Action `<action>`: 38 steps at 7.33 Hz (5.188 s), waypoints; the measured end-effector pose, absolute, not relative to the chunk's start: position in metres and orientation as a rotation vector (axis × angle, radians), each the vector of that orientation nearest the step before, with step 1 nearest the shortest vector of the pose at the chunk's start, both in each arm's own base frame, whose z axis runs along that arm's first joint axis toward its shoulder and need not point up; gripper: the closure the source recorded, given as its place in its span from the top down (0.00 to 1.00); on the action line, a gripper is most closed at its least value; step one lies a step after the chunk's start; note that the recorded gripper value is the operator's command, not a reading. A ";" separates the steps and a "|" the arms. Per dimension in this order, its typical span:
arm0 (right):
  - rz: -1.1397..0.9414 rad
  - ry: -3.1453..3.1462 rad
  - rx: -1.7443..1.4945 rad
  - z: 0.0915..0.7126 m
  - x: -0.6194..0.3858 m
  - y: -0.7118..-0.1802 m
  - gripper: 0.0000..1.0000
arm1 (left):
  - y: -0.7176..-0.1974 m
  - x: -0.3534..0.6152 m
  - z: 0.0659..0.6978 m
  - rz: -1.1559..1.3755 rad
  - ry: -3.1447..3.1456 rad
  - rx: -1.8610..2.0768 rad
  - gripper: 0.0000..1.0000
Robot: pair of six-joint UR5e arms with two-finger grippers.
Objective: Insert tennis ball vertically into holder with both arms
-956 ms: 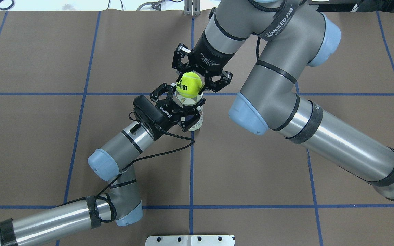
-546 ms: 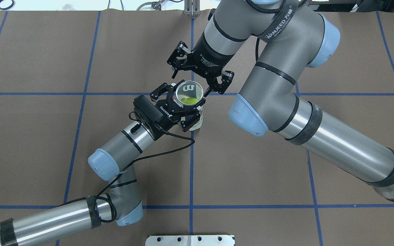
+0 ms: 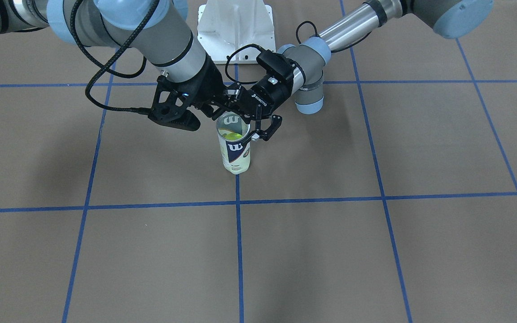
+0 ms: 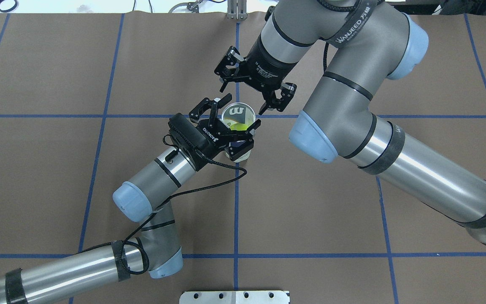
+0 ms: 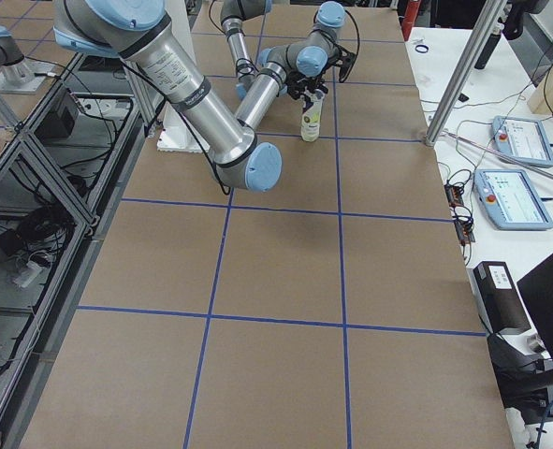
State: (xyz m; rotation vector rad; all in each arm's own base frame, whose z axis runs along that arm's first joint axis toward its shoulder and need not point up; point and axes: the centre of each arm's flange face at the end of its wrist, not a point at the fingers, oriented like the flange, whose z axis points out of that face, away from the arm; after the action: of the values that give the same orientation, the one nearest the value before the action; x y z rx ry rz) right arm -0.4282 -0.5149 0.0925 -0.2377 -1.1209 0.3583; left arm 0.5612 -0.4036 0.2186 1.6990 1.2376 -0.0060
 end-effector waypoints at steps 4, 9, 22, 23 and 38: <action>0.360 -1.081 -0.178 0.153 -0.374 -0.555 0.98 | -0.412 0.513 0.220 -0.057 1.237 1.745 0.99; 0.211 -0.926 0.005 0.323 -0.245 -0.605 0.99 | -0.469 0.378 0.383 -0.221 1.114 1.587 1.00; 0.039 -0.787 0.108 0.548 -0.058 -0.614 0.99 | -0.574 0.041 0.584 -0.287 0.833 0.112 1.00; 0.059 -0.795 0.091 0.562 -0.045 -0.608 0.99 | -0.552 0.031 0.570 -0.297 0.833 0.041 1.00; 0.132 -0.774 -0.064 0.605 0.007 -0.593 0.99 | -0.472 -0.025 0.638 -0.012 0.783 0.057 1.00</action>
State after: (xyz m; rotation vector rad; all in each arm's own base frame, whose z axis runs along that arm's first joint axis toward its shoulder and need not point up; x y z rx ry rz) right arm 0.0075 -0.5932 0.6054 -0.0638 -0.7740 0.1316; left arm -0.0246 -0.4715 0.6384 0.0569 0.7827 -0.0125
